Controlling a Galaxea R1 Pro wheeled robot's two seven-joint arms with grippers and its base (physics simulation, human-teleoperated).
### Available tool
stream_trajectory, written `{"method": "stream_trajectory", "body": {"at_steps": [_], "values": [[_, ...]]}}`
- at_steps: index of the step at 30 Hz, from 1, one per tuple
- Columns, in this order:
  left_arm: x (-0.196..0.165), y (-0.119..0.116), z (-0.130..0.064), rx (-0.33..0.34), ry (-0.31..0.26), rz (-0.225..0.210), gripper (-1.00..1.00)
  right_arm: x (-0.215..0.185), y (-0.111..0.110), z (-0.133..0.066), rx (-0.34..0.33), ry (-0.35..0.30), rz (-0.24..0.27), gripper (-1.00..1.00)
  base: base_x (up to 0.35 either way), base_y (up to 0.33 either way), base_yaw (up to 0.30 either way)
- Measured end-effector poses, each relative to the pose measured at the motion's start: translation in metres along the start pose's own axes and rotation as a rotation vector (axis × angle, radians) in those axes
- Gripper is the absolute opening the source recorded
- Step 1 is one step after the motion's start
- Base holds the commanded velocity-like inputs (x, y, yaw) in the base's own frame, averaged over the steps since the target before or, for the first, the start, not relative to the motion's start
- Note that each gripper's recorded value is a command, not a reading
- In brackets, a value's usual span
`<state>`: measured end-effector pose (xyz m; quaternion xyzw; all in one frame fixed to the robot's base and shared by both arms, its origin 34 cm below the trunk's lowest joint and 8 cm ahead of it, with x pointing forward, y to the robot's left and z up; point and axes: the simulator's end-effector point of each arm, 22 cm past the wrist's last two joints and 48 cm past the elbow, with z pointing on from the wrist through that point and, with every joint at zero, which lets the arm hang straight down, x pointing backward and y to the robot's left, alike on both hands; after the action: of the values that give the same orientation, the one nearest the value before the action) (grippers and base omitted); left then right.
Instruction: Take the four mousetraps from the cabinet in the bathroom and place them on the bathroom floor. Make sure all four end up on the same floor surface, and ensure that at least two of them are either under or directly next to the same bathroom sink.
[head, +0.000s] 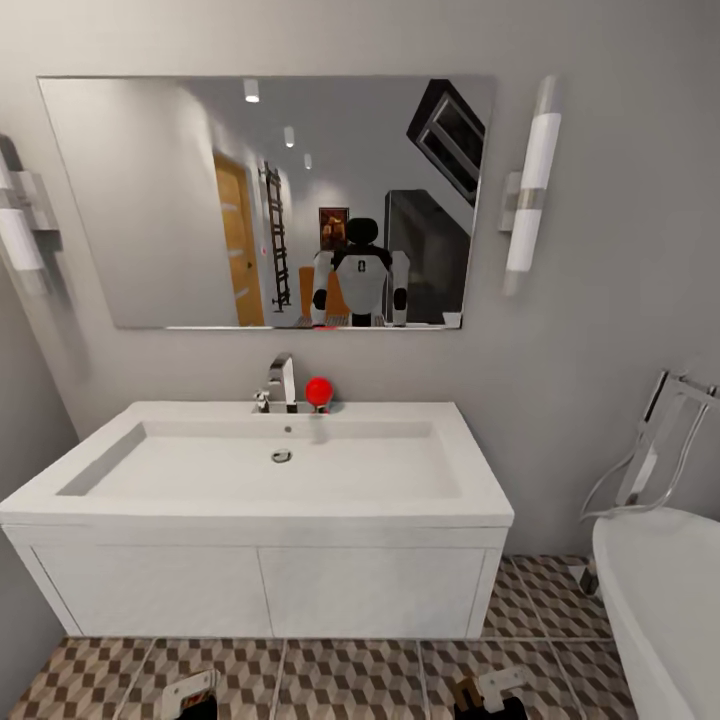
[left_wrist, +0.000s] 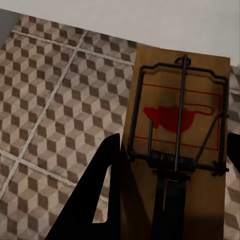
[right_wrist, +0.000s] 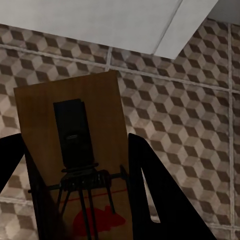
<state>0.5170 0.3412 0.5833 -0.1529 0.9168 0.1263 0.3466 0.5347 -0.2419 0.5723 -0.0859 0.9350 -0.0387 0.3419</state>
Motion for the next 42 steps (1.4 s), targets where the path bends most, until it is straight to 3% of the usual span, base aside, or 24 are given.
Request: {"method": "stream_trajectory", "body": {"at_steps": [42], "values": [[0.051,-0.007,0.050,-0.002,-0.001,0.001,-1.00,0.047,0.010,0.053,0.000,-0.001,0.000,-1.00,0.000,0.000,0.000]]}}
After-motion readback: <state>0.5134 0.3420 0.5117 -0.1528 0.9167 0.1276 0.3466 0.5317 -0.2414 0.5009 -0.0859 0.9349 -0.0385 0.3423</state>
